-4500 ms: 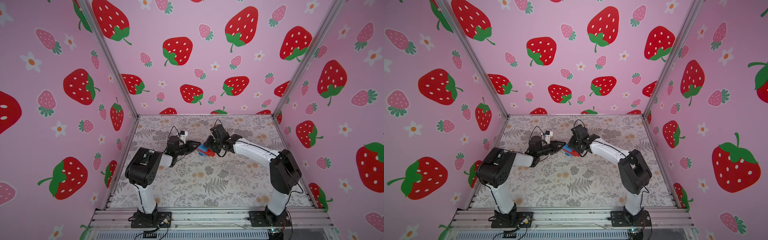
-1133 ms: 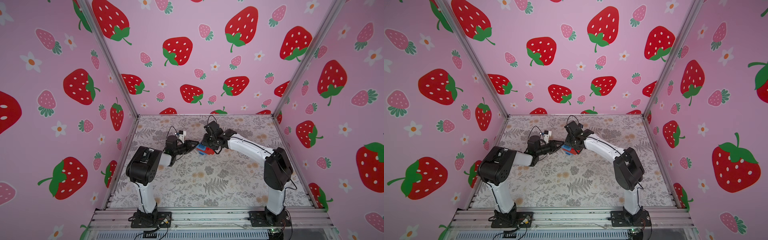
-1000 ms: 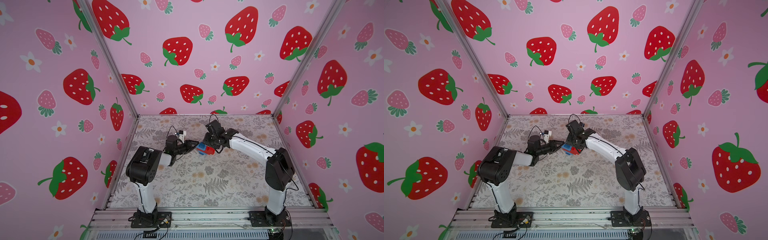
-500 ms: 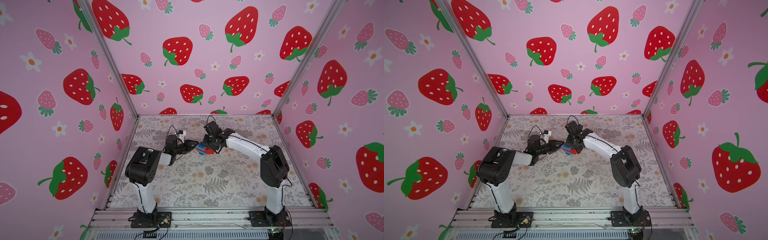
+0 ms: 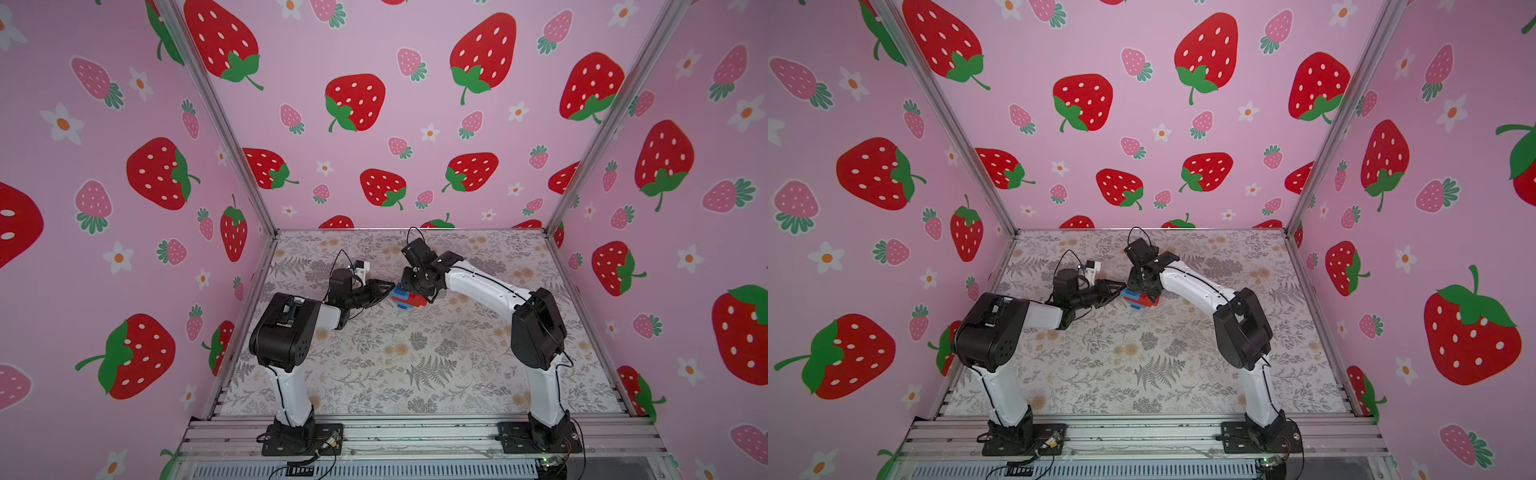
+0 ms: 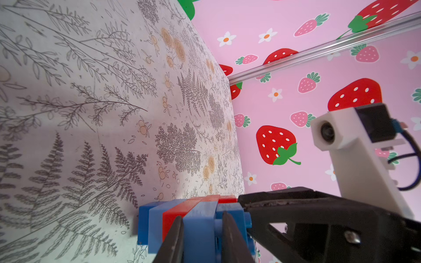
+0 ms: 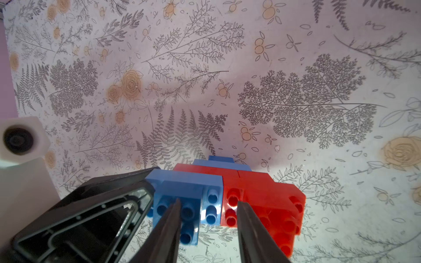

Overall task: Assemble a heart with lego
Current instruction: Assemble the lego brick with the lego brick.

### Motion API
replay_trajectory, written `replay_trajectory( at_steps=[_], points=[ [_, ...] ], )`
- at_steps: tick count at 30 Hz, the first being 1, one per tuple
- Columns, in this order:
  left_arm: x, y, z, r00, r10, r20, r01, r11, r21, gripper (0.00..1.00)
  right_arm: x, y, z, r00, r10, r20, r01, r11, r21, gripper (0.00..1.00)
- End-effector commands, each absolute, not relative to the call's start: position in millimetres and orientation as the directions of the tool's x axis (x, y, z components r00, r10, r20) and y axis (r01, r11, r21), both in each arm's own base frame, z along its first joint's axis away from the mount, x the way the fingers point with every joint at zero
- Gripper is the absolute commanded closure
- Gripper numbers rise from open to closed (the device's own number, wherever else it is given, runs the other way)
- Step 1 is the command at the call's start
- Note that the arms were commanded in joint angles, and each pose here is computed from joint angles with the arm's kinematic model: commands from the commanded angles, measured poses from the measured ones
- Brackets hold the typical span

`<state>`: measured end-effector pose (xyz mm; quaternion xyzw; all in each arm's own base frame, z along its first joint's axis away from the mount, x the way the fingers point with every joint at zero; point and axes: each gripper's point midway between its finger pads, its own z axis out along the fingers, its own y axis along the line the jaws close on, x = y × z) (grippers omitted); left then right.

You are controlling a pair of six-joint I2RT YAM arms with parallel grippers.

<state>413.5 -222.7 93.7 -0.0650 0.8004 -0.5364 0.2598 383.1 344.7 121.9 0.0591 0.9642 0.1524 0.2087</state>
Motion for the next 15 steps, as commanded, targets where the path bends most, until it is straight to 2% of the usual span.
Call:
replay_trajectory(
  at_steps=[1,4,7,12,15],
  points=[
    [380.5,-216.3,27.2,-0.922,-0.333,-0.198,-0.005,0.52,-0.854,0.93,368.0,335.5,108.6,-0.909,0.101,-0.404,0.008,0.974,0.227,0.62],
    [382.6,-218.9,29.8,-0.923,-0.332,-0.194,-0.002,0.509,-0.861,0.93,359.6,333.3,77.2,-0.949,0.113,-0.294,0.048,0.974,0.22,0.64],
    [381.8,-218.0,29.1,-0.923,-0.333,-0.193,-0.005,0.512,-0.859,0.93,359.4,336.2,67.8,-0.943,0.073,-0.325,0.016,0.984,0.175,0.64],
    [379.8,-219.0,35.5,-0.925,-0.313,-0.214,0.022,0.52,-0.854,0.93,353.3,336.6,39.8,-0.963,0.037,-0.267,0.003,0.992,0.124,0.64],
    [379.4,-218.0,36.9,-0.926,-0.309,-0.219,0.023,0.531,-0.847,0.93,360.4,339.2,66.1,-0.948,0.03,-0.317,-0.015,0.99,0.138,0.64]
  ],
)
